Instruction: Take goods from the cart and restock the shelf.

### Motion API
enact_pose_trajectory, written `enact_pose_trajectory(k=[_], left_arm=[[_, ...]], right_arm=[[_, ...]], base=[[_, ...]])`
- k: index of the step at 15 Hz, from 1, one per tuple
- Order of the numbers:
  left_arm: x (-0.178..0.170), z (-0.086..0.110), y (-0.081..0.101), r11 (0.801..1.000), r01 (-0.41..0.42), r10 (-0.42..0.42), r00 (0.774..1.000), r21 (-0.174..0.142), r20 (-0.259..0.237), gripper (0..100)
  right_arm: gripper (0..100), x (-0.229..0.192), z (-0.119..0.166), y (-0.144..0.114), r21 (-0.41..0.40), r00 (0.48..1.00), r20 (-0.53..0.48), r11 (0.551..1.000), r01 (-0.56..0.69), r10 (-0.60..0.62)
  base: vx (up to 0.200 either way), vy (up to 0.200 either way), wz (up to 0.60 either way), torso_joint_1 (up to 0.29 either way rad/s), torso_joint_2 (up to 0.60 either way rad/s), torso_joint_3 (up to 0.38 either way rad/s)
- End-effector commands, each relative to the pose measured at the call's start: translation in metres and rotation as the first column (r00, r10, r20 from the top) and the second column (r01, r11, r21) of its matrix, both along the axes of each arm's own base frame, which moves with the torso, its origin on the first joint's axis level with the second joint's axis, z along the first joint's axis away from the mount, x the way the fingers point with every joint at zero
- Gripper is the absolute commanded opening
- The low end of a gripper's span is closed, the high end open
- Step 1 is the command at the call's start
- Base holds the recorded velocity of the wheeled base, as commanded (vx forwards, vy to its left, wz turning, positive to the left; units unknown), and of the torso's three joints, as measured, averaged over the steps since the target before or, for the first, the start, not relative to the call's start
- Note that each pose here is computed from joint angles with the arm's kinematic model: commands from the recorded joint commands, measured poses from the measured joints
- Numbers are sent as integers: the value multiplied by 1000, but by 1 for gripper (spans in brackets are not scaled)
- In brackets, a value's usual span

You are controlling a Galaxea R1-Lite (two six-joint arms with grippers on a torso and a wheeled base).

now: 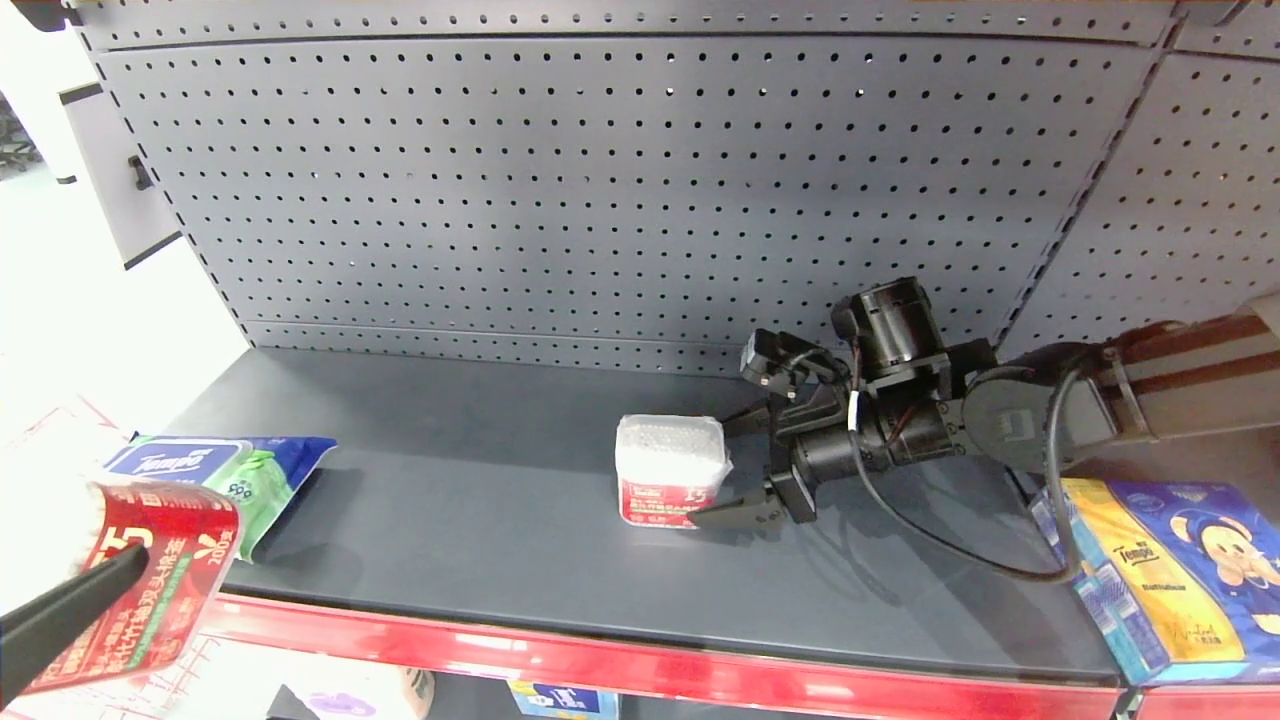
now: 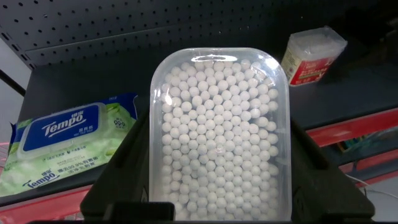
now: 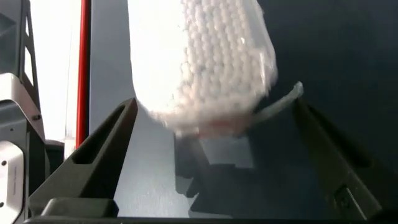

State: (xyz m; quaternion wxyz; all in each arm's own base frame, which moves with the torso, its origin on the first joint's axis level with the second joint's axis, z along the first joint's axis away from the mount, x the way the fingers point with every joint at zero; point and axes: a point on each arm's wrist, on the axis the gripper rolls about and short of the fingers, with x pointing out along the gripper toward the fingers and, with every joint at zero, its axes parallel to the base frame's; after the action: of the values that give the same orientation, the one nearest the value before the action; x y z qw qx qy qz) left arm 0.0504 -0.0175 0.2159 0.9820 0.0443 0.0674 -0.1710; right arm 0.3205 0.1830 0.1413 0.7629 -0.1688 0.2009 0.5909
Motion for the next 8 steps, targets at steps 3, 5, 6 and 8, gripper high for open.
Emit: enact_pose_trajectory(k=[3,5,6,8], left_arm=[[0,0,0,1000,1,-1,1000,-1,2,0],[0,0,0,1000,1,-1,1000,-1,2,0],[0,0,0,1000,1,-1,1000,-1,1,0],[0,0,0,1000,-1,1,1000,-1,1,0]], right_arm=[[100,6,-4,14,2,1000,1,1000,-24,24],[100,6,-6,15,0,1000,0,1000,-27,27],[100,7,-7,16,-2,1000,-3,1000,-28,28],[100,8,-9,17,-3,1000,-4,1000,-27,27]], base=[[0,0,0,0,0,0],[0,0,0,0,0,0],[0,0,0,0,0,0],[0,0,0,0,0,0]])
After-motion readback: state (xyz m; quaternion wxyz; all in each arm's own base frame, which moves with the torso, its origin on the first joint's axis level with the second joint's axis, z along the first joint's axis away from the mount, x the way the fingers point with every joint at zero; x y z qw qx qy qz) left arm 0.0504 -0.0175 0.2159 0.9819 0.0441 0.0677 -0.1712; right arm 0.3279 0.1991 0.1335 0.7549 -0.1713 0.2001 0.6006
